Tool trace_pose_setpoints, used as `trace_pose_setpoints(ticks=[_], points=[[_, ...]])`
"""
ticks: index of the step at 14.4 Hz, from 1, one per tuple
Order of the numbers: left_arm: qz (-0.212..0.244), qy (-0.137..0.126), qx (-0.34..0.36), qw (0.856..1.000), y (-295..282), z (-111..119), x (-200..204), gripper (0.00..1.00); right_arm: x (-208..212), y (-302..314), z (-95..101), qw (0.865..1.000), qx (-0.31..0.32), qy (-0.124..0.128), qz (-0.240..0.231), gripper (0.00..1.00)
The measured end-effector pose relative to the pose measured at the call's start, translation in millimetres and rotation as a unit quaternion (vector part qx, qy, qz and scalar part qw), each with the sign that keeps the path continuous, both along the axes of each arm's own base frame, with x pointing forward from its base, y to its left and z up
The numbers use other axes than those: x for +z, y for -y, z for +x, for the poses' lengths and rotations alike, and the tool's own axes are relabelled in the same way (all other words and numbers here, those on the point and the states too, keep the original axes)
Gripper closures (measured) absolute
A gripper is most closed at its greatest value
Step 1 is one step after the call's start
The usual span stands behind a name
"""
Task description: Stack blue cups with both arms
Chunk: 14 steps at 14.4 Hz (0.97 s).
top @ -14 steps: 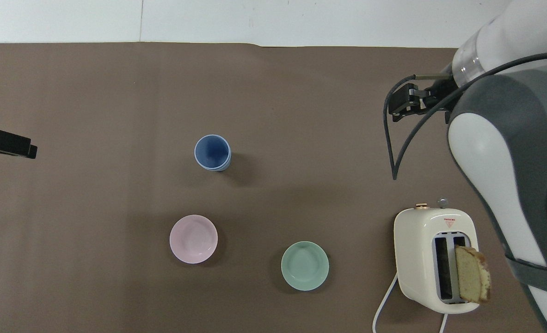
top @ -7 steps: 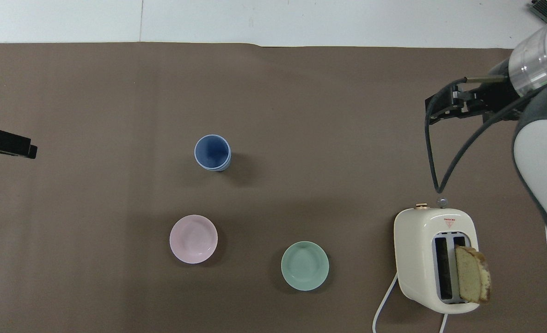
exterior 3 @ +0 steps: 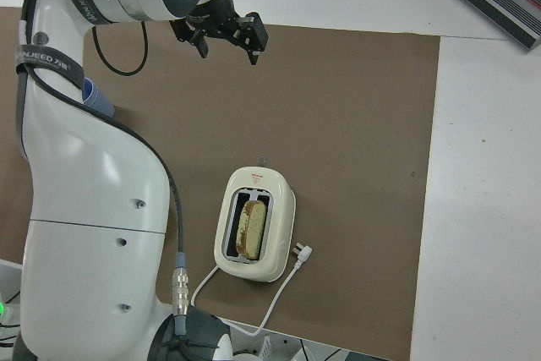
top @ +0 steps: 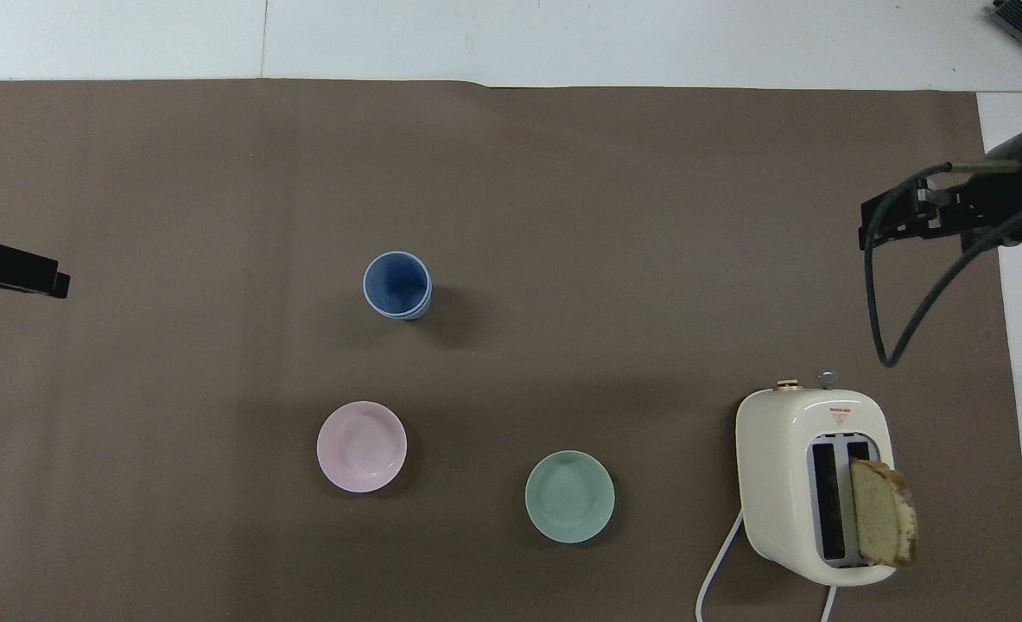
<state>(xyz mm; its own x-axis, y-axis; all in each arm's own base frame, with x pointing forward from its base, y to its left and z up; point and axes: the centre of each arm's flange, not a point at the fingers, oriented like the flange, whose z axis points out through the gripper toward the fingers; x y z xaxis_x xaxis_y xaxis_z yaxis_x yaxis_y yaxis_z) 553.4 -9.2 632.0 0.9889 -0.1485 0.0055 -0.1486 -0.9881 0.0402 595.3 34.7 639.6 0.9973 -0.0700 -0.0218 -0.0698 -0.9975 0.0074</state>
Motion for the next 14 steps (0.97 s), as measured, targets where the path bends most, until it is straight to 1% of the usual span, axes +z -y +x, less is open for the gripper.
trace_pose_setpoints(ticks=[3, 6, 14], points=[[0.000, 0.000, 0.000, 1.000, 0.0, -0.1, 0.0, 0.00, -11.3, 7.0, -4.7, 1.000, -0.004, 0.014, -0.002, 0.00], [0.000, 0.000, 0.000, 1.000, 0.0, -0.1, 0.0, 0.00, -13.7, 11.0, -10.2, 1.000, -0.007, 0.014, -0.003, 0.00], [0.000, 0.000, 0.000, 1.000, -0.1, -0.1, 0.0, 0.00, -12.9, 9.5, -10.9, 1.000, -0.006, 0.017, -0.003, 0.00]])
